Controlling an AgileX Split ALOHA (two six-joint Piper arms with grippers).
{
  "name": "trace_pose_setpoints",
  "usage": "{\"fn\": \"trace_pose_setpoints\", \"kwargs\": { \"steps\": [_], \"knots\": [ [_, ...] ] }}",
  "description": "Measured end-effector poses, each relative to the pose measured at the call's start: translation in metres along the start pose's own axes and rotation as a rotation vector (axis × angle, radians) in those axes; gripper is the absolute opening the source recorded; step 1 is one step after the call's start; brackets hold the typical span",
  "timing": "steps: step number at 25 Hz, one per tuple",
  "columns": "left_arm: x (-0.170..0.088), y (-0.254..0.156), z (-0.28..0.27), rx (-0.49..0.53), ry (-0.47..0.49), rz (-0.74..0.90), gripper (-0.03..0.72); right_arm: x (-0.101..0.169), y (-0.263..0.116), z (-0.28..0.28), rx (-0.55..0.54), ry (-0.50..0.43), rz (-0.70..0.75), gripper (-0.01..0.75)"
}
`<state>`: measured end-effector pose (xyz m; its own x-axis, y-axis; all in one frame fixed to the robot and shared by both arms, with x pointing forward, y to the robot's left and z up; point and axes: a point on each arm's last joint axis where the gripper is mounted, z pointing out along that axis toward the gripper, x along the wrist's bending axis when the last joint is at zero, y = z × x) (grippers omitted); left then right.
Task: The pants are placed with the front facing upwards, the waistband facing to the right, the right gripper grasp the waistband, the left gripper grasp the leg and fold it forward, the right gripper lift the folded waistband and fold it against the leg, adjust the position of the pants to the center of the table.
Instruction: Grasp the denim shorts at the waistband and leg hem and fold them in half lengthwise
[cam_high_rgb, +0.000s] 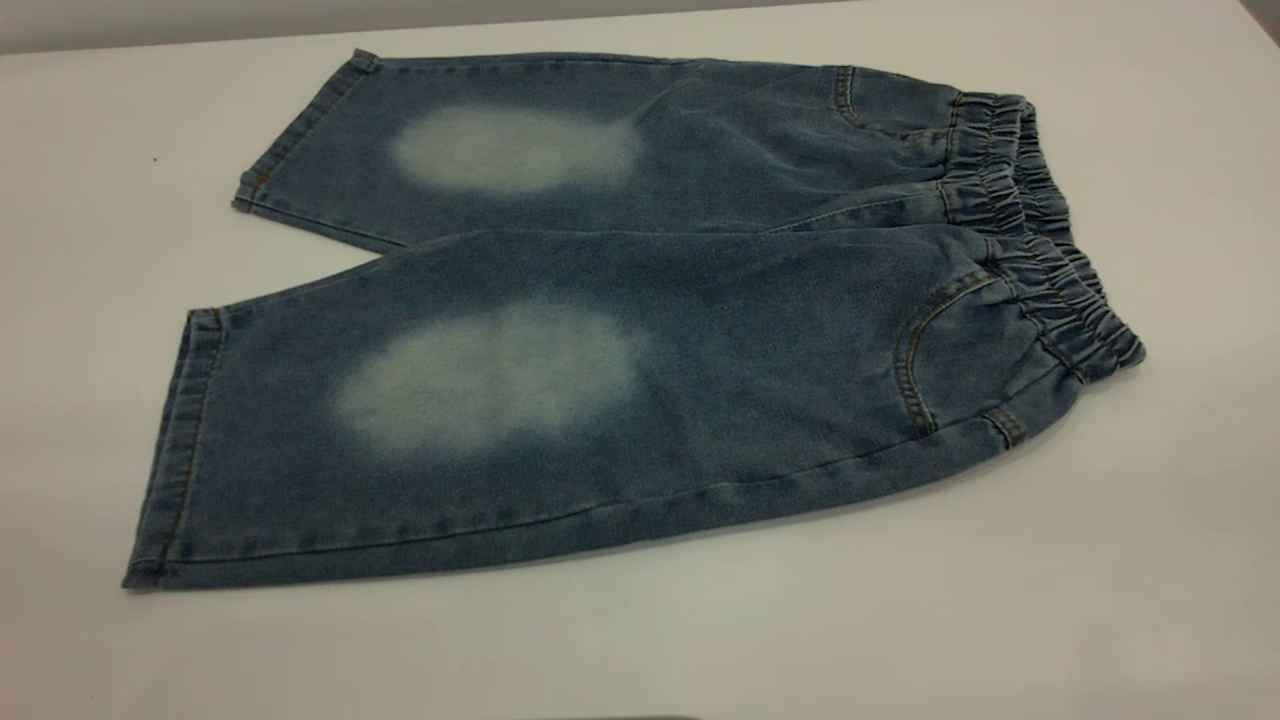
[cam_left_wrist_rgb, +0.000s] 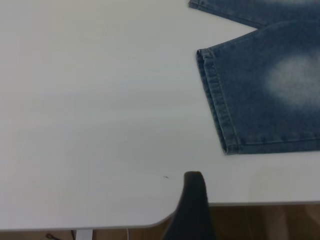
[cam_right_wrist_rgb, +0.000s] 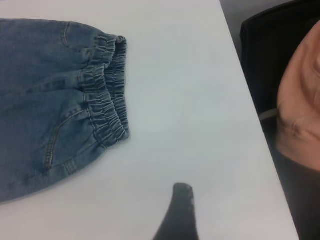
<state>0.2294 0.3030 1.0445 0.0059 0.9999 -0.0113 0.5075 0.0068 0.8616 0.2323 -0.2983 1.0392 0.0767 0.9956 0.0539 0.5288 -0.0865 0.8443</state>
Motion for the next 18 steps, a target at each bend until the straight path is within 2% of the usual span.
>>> {"fn": "trace_pose_setpoints", "kwargs": {
  "steps": [11, 18],
  "knots": [
    [0.0, 0.0, 0.0, 0.001, 0.0, -0.018, 0.579, 0.001, 0.002, -0.001, -0.013, 0.007, 0.022, 0.584],
    [-0.001, 0.032, 0.018, 0.065, 0.002, -0.045, 0.579, 0.004, 0.045, -0.008, -0.069, 0.059, 0.031, 0.584]
  ]
}}
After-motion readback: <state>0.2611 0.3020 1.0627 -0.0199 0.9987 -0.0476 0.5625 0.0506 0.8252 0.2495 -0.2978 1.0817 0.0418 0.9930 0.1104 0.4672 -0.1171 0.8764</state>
